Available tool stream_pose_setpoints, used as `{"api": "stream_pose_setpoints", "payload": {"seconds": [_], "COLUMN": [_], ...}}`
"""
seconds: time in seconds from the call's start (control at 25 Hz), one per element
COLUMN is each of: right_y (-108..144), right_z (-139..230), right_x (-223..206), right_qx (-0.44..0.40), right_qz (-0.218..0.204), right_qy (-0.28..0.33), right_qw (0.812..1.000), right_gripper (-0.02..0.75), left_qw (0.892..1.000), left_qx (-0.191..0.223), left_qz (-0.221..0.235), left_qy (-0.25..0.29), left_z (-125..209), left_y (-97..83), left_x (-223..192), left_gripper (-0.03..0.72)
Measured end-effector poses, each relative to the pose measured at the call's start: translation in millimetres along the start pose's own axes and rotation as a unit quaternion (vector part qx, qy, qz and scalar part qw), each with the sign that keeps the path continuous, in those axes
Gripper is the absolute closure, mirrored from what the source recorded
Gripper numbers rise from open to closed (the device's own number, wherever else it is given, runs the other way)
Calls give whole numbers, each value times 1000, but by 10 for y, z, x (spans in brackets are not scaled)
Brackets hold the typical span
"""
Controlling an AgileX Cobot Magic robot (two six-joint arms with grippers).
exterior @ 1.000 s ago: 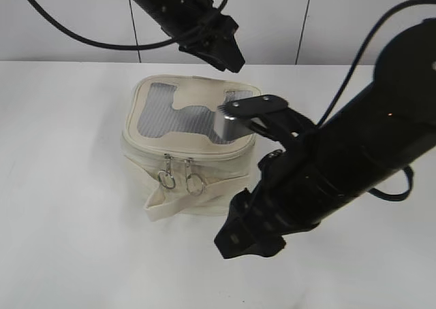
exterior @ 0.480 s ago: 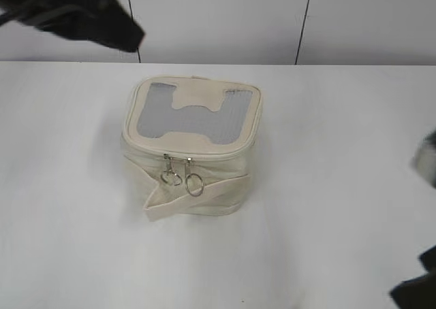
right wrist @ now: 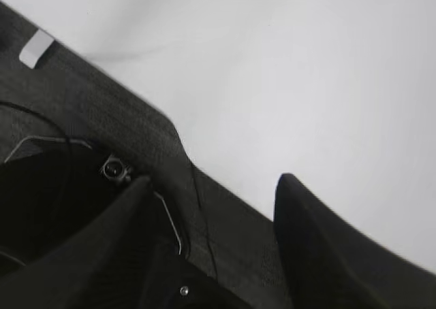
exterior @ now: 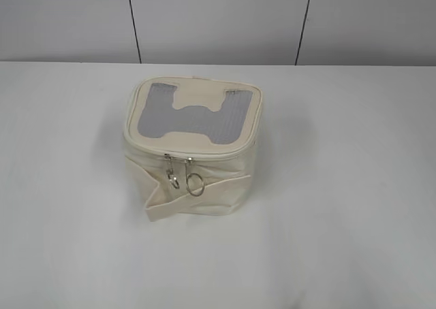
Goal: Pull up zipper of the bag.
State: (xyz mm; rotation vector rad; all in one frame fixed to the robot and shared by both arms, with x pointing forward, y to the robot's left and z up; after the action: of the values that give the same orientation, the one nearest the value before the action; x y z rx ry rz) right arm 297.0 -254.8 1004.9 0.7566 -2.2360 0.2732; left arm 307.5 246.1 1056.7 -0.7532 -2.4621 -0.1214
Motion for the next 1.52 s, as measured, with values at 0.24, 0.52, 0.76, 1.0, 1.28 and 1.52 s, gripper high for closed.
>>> {"api": "stream_pose_setpoints", "payload": {"seconds": [0.24,0.52,0.76,1.0,1.28,1.52], "right_y": [-22,-12,-11,-38,-260,-306], "right_z": [42,-10,-19,-21,10,39], "right_x": [236,200,200,202,249,301], "right_qx": [-3,-1,-1,-15,-126,-156], "right_qz": [-8,-12,-12,6,156,200], "right_qy": [-119,-153,-155,-157,-164,-177], "right_qw": [993,988,988,987,966,951], "right_gripper": [293,295,306,306,306,306], "left_qw": [998,997,997,997,979,972], "left_qx": [-19,-44,-45,-34,47,58], "left_qz": [-27,-25,-25,-44,-189,-215], "left_qy": [-50,-56,-56,-56,-63,-74], "left_z": [387,357,359,357,365,374], "left_y": [78,79,76,101,287,302], "left_x": [231,115,114,115,160,201], "left_gripper": [442,447,450,450,451,451]}}
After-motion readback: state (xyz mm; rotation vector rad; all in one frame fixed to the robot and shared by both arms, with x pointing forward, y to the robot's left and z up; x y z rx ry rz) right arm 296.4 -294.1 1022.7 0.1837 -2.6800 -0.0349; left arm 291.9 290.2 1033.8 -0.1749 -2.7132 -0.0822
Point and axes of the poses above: a point on each arm's last joint axis where the gripper is mounted, x pointing back along that axis away from the gripper, y along the wrist's bending axis when the last joint is at zero, z = x × y, the point moved 7 cm from there along -x, pointing out along that axis toward the gripper, and after that the axes turned 2 degrees about -x, right-handed, at the moved point
